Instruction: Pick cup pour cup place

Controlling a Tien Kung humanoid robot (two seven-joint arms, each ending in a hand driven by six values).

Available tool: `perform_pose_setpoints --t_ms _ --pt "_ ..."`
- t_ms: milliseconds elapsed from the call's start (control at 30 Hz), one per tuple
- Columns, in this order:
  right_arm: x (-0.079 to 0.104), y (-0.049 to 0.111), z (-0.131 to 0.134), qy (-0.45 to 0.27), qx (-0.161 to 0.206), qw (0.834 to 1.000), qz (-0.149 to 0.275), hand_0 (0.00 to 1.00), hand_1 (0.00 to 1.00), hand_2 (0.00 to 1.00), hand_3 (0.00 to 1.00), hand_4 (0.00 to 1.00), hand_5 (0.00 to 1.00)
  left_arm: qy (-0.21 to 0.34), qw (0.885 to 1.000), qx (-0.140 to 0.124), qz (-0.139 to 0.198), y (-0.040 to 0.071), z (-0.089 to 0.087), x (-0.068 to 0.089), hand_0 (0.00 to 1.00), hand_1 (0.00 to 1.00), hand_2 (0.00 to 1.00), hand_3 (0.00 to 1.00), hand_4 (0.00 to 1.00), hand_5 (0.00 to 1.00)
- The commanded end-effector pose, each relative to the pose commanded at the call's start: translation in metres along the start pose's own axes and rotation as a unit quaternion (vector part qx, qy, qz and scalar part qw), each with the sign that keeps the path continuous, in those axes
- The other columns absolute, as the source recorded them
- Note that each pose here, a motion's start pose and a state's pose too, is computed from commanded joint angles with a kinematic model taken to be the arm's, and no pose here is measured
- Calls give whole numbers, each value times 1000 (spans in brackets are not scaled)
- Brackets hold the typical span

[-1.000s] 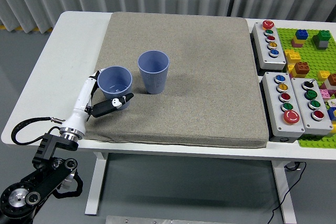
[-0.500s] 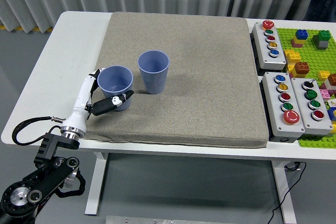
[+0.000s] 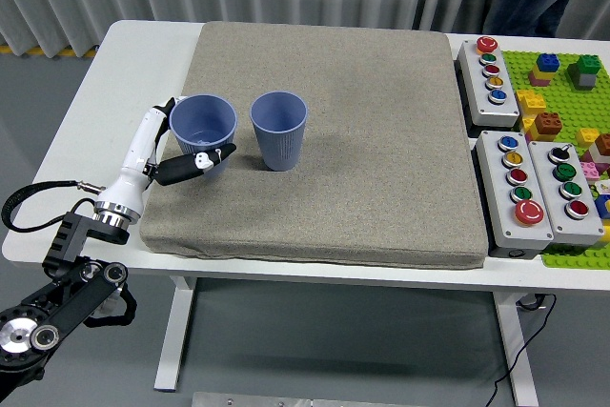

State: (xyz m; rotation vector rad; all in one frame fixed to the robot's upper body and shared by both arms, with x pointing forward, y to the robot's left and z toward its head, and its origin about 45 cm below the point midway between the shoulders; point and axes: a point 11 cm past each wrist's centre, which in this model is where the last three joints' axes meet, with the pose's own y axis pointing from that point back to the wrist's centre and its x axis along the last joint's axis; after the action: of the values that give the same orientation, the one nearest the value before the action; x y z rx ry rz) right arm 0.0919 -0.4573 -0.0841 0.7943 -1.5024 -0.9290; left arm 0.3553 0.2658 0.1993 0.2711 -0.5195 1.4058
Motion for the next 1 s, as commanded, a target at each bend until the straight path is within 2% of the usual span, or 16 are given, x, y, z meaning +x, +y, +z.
perform_pose_setpoints --t_ms 267,467,867,1000 --pt "2 1 -4 -3 3 1000 1 647 633 538 543 2 15 -59 998 -30 -14 -30 20 22 569 522 573 573 892 212" --pt "3 1 -6 -4 5 1000 2 647 633 538 543 2 17 -112 992 -41 -32 -45 26 31 571 522 572 572 882 201" --pt "4 1 -8 -6 6 1000 4 647 633 538 542 2 14 -188 978 -61 -67 -70 43 33 576 519 570 577 880 198" --pt "4 1 -8 -8 5 1000 4 647 633 538 543 2 12 -200 974 -61 -81 -75 48 31 574 518 567 574 879 196"
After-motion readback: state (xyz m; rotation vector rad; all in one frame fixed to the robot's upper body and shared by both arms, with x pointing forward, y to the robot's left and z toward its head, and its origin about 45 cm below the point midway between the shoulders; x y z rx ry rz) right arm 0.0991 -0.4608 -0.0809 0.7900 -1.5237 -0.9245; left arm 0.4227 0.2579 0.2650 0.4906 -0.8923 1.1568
